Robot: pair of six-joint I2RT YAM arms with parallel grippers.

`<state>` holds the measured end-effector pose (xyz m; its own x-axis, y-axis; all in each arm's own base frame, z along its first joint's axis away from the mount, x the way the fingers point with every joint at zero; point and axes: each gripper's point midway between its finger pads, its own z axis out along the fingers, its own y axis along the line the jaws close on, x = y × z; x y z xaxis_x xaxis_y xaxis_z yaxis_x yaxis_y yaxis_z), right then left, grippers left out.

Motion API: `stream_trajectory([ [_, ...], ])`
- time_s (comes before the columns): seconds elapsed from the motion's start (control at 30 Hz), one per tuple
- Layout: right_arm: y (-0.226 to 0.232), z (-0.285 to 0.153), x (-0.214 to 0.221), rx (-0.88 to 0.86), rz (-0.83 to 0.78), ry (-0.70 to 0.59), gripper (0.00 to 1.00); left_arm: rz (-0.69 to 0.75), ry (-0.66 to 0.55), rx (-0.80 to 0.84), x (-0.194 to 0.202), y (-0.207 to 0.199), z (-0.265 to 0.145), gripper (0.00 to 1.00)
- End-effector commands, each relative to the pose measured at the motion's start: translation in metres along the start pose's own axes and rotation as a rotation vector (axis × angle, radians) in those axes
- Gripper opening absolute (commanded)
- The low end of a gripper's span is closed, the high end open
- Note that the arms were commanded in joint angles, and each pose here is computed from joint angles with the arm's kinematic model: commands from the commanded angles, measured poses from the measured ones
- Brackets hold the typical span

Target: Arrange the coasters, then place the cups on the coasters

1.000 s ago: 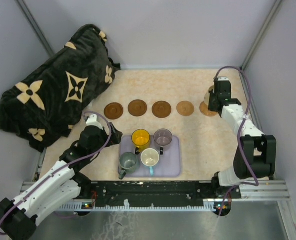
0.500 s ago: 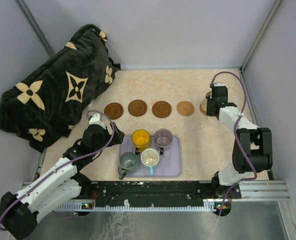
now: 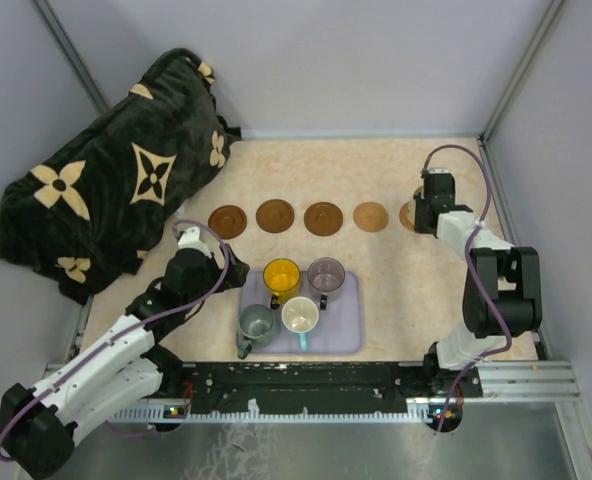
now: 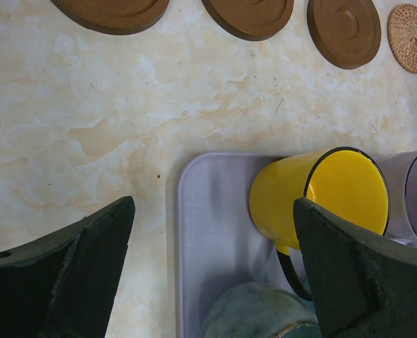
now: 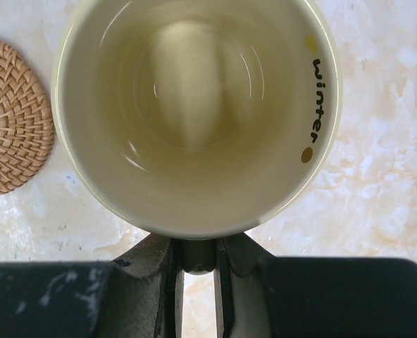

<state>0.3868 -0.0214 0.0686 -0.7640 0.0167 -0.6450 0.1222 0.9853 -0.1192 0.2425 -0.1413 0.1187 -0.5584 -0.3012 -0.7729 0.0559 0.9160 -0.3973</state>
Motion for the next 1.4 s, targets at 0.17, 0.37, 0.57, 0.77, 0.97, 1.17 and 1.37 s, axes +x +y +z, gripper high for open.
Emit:
stream_trajectory([
  [0.17,-0.01,-0.008,-0.063,0.025,0.055,-0.202,0.0,0.002,-0.013,0.01,-0.003,-0.003,0.002,1.0],
  [0.37,-0.008,-0.007,-0.061,0.011,0.064,-0.199,0.0,0.001,-0.008,0.009,-0.001,-0.003,0.003,1.0],
  [0.57,-0.004,-0.004,-0.057,-0.009,0.069,-0.187,0.0,0.001,-0.009,0.011,-0.002,-0.003,0.003,1.0],
  [0.77,-0.001,-0.004,-0.056,-0.026,0.07,-0.182,0.0,0.0,-0.003,0.008,0.001,-0.002,0.004,1.0],
  [0.97,-0.002,-0.004,-0.053,-0.024,0.069,-0.171,0.0,0.0,-0.001,0.009,0.001,-0.002,0.004,1.0],
  [1.17,-0.004,-0.005,-0.051,-0.01,0.067,-0.16,0.0,-0.001,0.002,0.006,0.003,-0.001,0.004,1.0],
  [1.37,-0.004,-0.004,-0.049,-0.01,0.066,-0.149,0.0,-0.002,0.001,0.006,0.003,-0.001,0.005,1.0],
])
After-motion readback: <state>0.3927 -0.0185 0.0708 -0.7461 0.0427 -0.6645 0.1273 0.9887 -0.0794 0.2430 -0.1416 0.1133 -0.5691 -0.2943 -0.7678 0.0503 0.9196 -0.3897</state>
